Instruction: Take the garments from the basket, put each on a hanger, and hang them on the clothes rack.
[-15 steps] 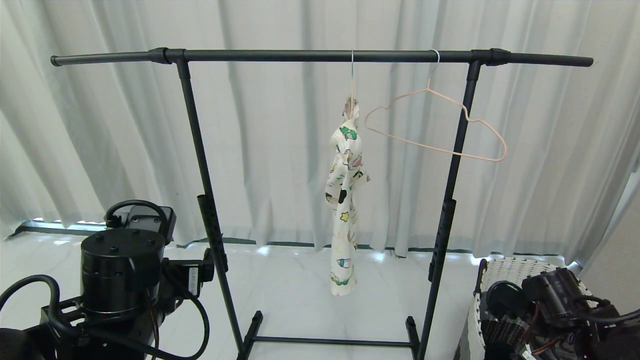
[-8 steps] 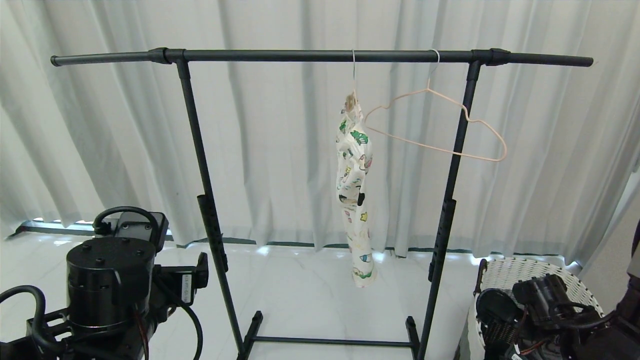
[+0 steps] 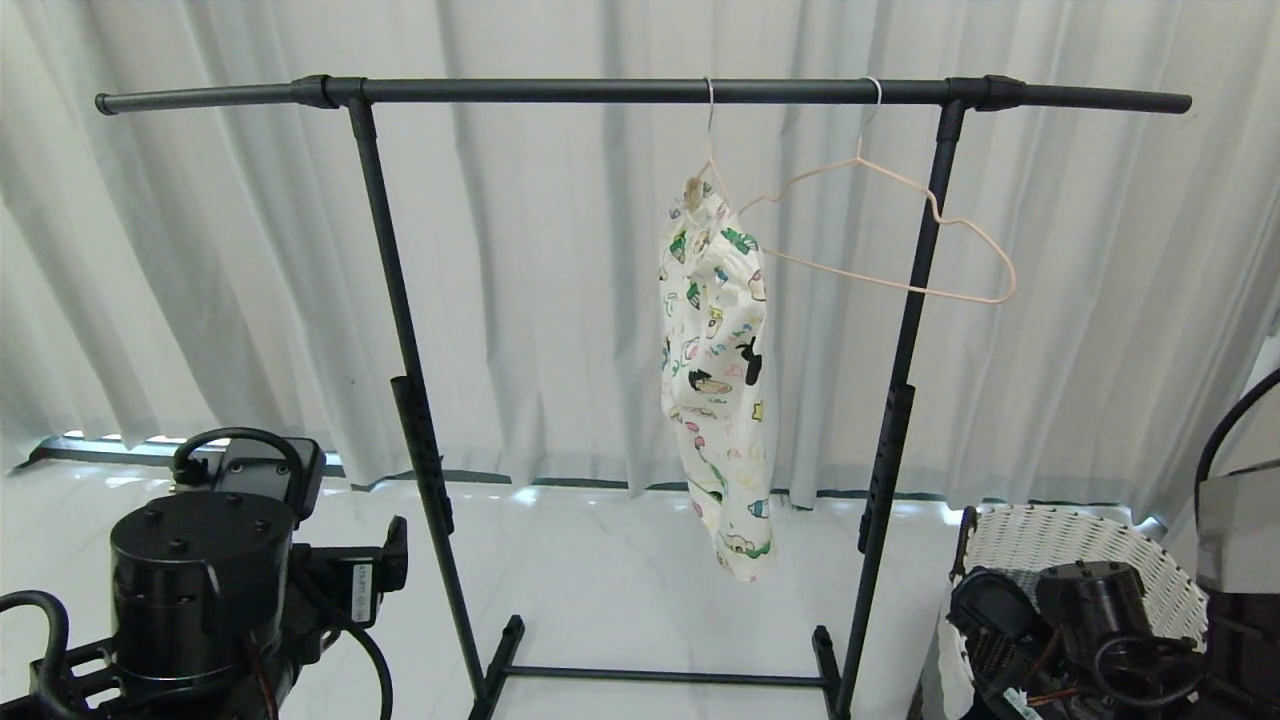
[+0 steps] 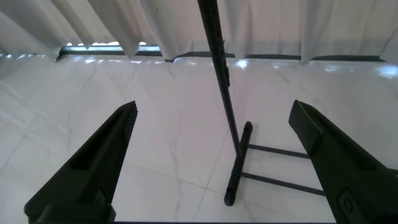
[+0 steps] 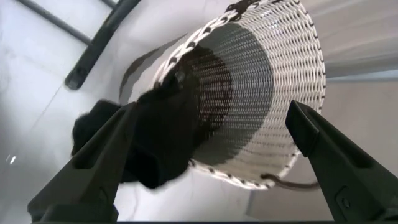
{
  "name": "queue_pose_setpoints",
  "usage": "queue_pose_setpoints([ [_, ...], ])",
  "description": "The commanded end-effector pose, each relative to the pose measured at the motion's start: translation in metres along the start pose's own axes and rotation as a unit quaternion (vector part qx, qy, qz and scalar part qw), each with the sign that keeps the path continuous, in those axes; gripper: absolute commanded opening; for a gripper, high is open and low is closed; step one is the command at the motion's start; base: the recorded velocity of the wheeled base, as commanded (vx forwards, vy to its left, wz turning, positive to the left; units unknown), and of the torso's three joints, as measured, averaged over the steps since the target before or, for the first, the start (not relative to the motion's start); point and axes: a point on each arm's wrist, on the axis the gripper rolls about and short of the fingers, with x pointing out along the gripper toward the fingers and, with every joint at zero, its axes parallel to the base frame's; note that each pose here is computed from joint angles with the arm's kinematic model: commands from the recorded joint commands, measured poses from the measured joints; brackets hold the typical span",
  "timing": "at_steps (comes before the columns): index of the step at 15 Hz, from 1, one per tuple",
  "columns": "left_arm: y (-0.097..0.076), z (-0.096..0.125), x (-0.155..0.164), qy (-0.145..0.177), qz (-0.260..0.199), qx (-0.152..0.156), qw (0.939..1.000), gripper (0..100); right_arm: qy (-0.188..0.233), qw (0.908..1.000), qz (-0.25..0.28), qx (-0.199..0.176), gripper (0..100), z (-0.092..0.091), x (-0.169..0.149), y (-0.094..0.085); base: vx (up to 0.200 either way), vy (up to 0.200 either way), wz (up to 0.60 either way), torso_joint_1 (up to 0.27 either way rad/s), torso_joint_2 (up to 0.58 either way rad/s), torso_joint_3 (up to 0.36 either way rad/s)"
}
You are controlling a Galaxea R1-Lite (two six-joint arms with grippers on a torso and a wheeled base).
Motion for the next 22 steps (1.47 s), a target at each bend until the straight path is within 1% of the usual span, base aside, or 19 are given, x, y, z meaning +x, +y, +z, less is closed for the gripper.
queue_pose_setpoints([
  [1, 0.000, 0.000, 0.000, 0.000, 0.000, -0.001, 1.0000, 100, 0.019, 0.9998, -0.010, -0.004, 100, -0.008, 0.010, 0.008, 0.000, 0.000, 0.00, -0.124, 0.40, 0.281],
  [2, 0.000, 0.000, 0.000, 0.000, 0.000, -0.001, 1.0000, 100, 0.018, 0.9995, -0.027, -0.001, 100, -0.007, 0.010, 0.006, 0.000, 0.000, 0.00, -0.080, 0.27, 0.183],
  [4, 0.000, 0.000, 0.000, 0.000, 0.000, -0.001, 1.0000, 100, 0.018, 0.9994, -0.029, -0.004, 100, -0.010, 0.002, 0.005, 0.000, 0.000, 0.00, -0.039, 0.12, 0.097],
  [5, 0.000, 0.000, 0.000, 0.000, 0.000, -0.001, 1.0000, 100, 0.022, 0.9995, -0.017, -0.012, 100, -0.016, -0.008, 0.004, 0.000, 0.000, 0.00, -0.012, 0.05, 0.032],
  [7, 0.000, 0.000, 0.000, 0.000, 0.000, -0.001, 1.0000, 100, 0.018, 0.9998, 0.004, -0.011, 100, -0.019, -0.011, 0.004, 0.000, 0.000, 0.00, 0.000, 0.00, 0.000],
  [8, 0.000, 0.000, 0.000, 0.000, 0.000, 0.000, 1.0000, 100, 0.006, 1.0000, 0.000, 0.001, 100, -0.016, -0.008, -0.001, 0.000, 0.000, 0.00, 0.000, 0.00, 0.000],
  [9, 0.000, 0.000, 0.000, 0.000, 0.000, 0.000, 1.0000, 100, -0.018, 0.9998, -0.005, 0.010, 100, -0.008, -0.007, -0.008, 0.000, 0.000, 0.00, 0.000, 0.00, 0.000],
  [10, 0.000, 0.000, 0.000, 0.000, 0.000, 0.000, 1.0000, 100, -0.030, 0.9995, -0.006, 0.005, 100, -0.006, -0.009, -0.013, 0.000, 0.000, 0.00, 0.000, 0.00, 0.000],
  [11, 0.000, -0.001, 0.000, 0.001, 0.000, 0.002, 1.0000, 100, -0.036, 0.9992, -0.007, -0.012, 100, -0.007, -0.017, -0.017, 0.000, 0.000, 0.00, 0.000, 0.00, 0.000],
  [12, -0.001, -0.001, 0.000, 0.001, 0.000, 0.002, 1.0000, 100, -0.037, 0.9991, -0.003, -0.020, 100, -0.009, -0.022, -0.017, 0.000, 0.000, 0.00, 0.000, 0.00, 0.000],
  [14, -0.001, -0.001, 0.001, 0.002, 0.000, 0.002, 1.0000, 100, -0.043, 0.9988, -0.005, -0.021, 100, -0.007, -0.028, -0.020, 0.000, 0.000, 0.00, 0.000, 0.00, 0.000],
  [15, -0.001, -0.002, 0.000, 0.003, -0.001, 0.004, 1.0000, 100, -0.051, 0.9985, -0.006, -0.022, 100, -0.003, -0.031, -0.022, 0.000, 0.000, 0.00, 0.000, 0.00, 0.000],
  [16, -0.001, -0.002, 0.000, 0.004, -0.001, 0.005, 1.0000, 100, -0.063, 0.9976, -0.003, -0.029, 100, 0.007, -0.037, -0.024, 0.000, 0.000, 0.00, 0.000, 0.00, 0.000],
  [17, -0.001, -0.003, 0.000, 0.004, -0.002, 0.005, 1.0000, 100, -0.059, 0.9976, 0.004, -0.035, 100, 0.015, -0.047, -0.029, 0.000, 0.000, 0.00, 0.000, 0.00, 0.000],
  [18, -0.001, -0.003, 0.000, 0.005, -0.001, 0.006, 1.0000, 100, -0.038, 0.9983, 0.018, -0.041, 100, 0.022, -0.058, -0.038, 0.000, 0.000, 0.00, 0.000, 0.00, 0.000],
  [19, -0.001, -0.003, 0.000, 0.006, -0.001, 0.006, 1.0000, 100, -0.004, 0.9980, 0.042, -0.046, 100, 0.030, -0.070, -0.048, 0.000, 0.000, 0.00, 0.000, 0.00, 0.000],
  [20, -0.001, -0.003, 0.000, 0.005, -0.001, 0.006, 1.0000, 100, 0.036, 0.9952, 0.081, -0.042, 100, 0.038, -0.078, -0.057, 0.000, 0.000, 0.00, 0.000, 0.00, 0.000],
  [21, -0.001, -0.003, 0.000, 0.005, -0.002, 0.006, 1.0000, 100, 0.057, 0.9916, 0.112, -0.031, 100, 0.043, -0.080, -0.060, 0.000, 0.000, 0.00, 0.000, 0.00, 0.000],
  [22, -0.001, -0.003, 0.000, 0.005, -0.001, 0.006, 1.0000, 100, 0.062, 0.9910, 0.115, -0.030, 100, 0.044, -0.079, -0.061, 0.000, 0.000, 0.00, 0.000, 0.00, 0.000],
])
